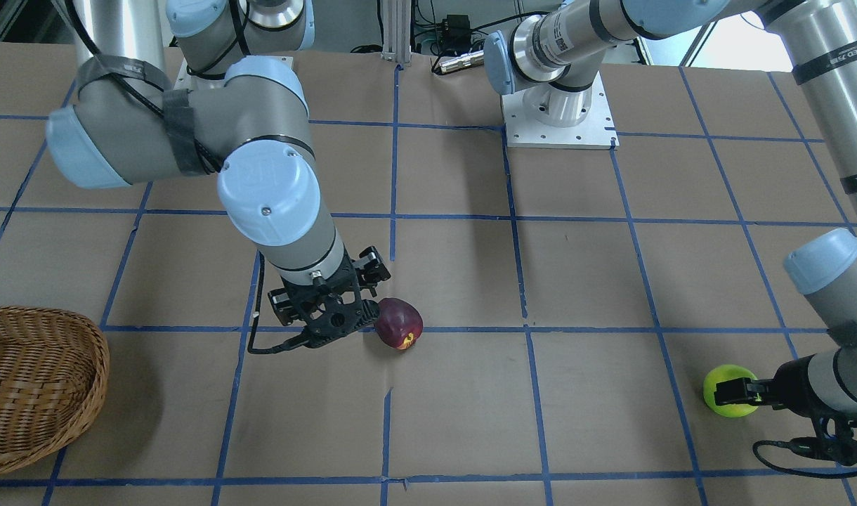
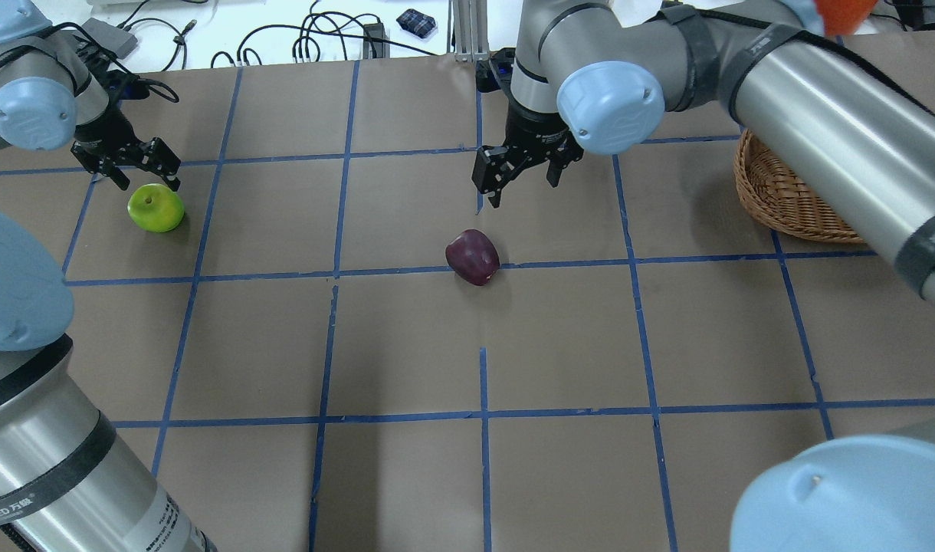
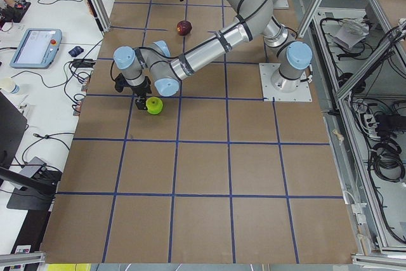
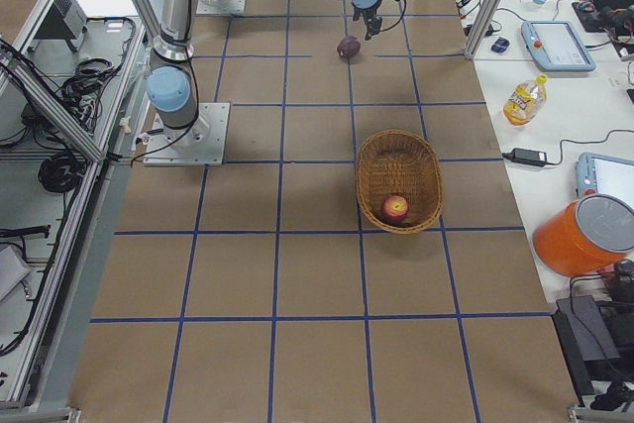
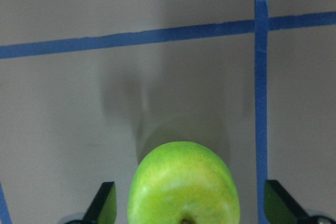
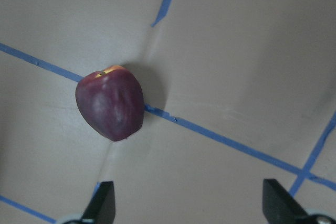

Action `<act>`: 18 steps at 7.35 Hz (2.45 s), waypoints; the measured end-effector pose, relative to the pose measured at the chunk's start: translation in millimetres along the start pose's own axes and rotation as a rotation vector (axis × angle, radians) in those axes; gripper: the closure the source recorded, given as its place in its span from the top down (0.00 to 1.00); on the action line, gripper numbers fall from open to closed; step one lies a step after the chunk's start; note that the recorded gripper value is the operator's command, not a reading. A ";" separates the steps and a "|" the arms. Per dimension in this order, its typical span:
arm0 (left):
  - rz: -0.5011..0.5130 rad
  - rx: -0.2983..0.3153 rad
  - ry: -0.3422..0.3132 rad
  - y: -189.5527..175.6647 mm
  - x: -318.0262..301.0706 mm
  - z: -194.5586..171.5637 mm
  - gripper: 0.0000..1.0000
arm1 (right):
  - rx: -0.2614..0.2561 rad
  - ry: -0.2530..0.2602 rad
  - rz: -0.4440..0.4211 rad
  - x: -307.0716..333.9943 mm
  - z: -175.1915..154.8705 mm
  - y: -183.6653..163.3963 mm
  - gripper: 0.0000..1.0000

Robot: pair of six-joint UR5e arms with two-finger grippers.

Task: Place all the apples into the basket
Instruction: 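Grasp dark red apple with right gripper while left grasps green apple, then carry dark apple to basket with right while left carries green apple to center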

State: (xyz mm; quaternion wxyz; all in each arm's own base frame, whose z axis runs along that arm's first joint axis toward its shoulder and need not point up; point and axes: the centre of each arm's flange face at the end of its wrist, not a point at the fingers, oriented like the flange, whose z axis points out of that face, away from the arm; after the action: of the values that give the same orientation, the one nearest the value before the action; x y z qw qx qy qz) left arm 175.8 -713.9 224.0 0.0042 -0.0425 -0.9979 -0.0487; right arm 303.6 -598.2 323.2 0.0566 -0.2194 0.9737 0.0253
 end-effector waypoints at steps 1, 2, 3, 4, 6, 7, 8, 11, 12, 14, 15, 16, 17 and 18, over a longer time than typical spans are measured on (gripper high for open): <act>-0.001 -0.009 0.002 1.3 -0.6 2.9 1.00 | 0.004 0.000 -0.027 -17.5 18.5 -7.7 1.00; -0.001 -0.021 0.002 3.7 -0.5 7.6 1.00 | -0.008 -0.003 -0.046 -33.4 36.0 -10.8 1.00; -0.002 -0.034 0.004 6.8 0.1 13.6 1.00 | -0.025 -0.005 -0.053 -42.9 51.7 -10.6 1.00; -0.003 -0.043 0.001 9.8 0.1 16.4 1.00 | -0.027 -0.004 -0.059 -47.3 68.4 -11.4 1.00; -0.013 -0.060 -0.008 16.8 -7.6 17.9 1.00 | -0.010 0.000 -0.074 -53.9 94.7 -13.8 1.00; -0.023 -0.069 -0.005 21.8 -12.7 21.4 1.00 | -0.016 -0.002 -0.077 -55.4 104.1 -11.6 1.00; -0.030 -0.077 0.001 26.9 -13.6 25.8 1.00 | -0.028 -0.003 -0.077 -55.7 111.9 -8.8 1.00; -0.045 -0.085 0.009 32.8 -12.1 31.2 0.00 | -0.031 -0.005 -0.079 -55.3 128.0 -7.2 1.00; -0.054 -0.085 0.014 33.5 -11.3 29.2 0.00 | -0.013 -0.002 -0.082 -54.7 132.5 -10.6 1.00; -0.104 -0.105 0.023 37.3 1.0 -1.3 0.00 | 0.022 0.006 -0.085 -52.8 140.2 -16.6 0.95; -0.131 -0.114 0.030 39.8 17.6 -26.1 0.00 | 0.029 0.014 -0.079 -51.2 141.0 -17.4 0.35; -0.132 -0.112 0.043 41.2 51.3 -49.5 0.00 | 0.028 0.020 -0.053 -49.5 140.9 -17.2 0.00; -0.110 -0.101 0.063 46.1 91.1 -67.7 0.00 | 0.022 0.020 -0.004 -48.2 140.7 -16.4 0.00; -0.087 -0.094 0.085 57.5 123.7 -77.6 0.00 | 0.018 0.019 0.037 -46.9 138.6 -15.6 0.00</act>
State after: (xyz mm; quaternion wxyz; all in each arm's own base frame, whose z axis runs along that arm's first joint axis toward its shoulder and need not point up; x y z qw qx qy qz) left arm 57.8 -653.9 308.4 0.0424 0.0027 -0.9943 -0.0974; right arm 366.1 -582.1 191.0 0.0487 -0.2010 0.9782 0.0157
